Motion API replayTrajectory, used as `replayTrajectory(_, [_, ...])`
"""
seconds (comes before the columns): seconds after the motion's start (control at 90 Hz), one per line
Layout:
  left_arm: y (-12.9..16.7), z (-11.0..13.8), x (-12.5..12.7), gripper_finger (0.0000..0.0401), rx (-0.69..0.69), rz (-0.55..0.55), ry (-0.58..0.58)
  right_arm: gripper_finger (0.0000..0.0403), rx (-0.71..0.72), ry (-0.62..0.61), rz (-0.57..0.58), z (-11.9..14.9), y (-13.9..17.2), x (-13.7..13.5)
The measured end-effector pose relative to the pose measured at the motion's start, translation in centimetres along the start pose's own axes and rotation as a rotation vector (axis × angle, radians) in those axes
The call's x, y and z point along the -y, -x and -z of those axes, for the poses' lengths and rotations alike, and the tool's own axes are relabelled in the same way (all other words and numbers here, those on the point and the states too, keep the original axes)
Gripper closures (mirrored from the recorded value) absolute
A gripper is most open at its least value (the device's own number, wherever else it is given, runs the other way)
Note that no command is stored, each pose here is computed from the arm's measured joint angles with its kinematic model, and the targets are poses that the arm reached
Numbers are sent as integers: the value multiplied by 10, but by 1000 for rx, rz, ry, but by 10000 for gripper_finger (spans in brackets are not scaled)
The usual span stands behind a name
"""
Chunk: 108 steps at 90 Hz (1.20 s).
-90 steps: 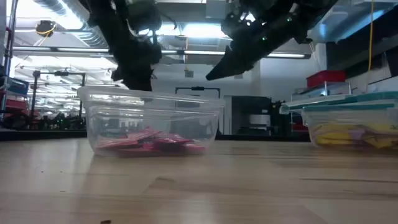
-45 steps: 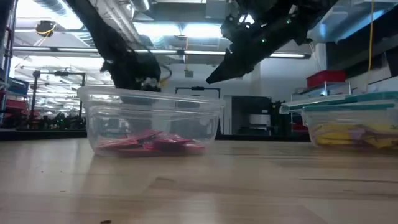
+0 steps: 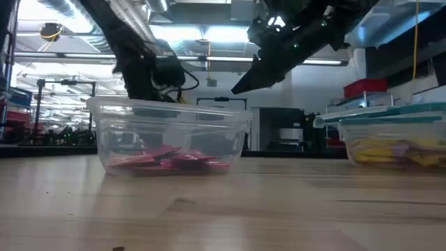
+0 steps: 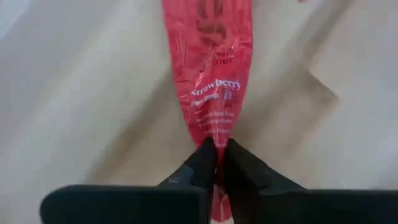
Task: Sort candy
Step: Put the pink candy strip into the left transparent bin
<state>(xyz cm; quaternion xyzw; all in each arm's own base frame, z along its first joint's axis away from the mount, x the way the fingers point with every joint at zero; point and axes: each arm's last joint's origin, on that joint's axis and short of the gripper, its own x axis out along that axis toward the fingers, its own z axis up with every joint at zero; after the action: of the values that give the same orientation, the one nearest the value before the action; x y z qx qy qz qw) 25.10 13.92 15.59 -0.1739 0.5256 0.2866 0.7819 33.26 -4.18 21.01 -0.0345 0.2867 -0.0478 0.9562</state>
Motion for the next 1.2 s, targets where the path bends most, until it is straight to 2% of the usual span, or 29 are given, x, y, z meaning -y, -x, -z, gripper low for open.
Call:
replayTrajectory(0.2, [74,7,22,398,90,71,143,402,-5,2,-1,0,0,0])
replayTrajectory(0.356, [132,22,48,398,233,285,304,402,12,5,1,-1,0,0])
replayTrajectory(0.556, [174,46,102,398,394,523,454,402,35,32,-8,-3,0,0])
replayTrajectory(0.722, [180,73,147,398,444,579,610,402,66,41,-31,-6,0,0])
replayTrajectory(0.856, [175,93,176,398,451,605,778,402,102,57,-72,-9,1,-1])
replayTrajectory(1.033, [155,112,200,400,403,598,979,402,117,61,-117,-10,1,-3])
replayTrajectory(1.2, [135,117,204,399,328,544,1168,402,116,61,-118,-10,1,-3])
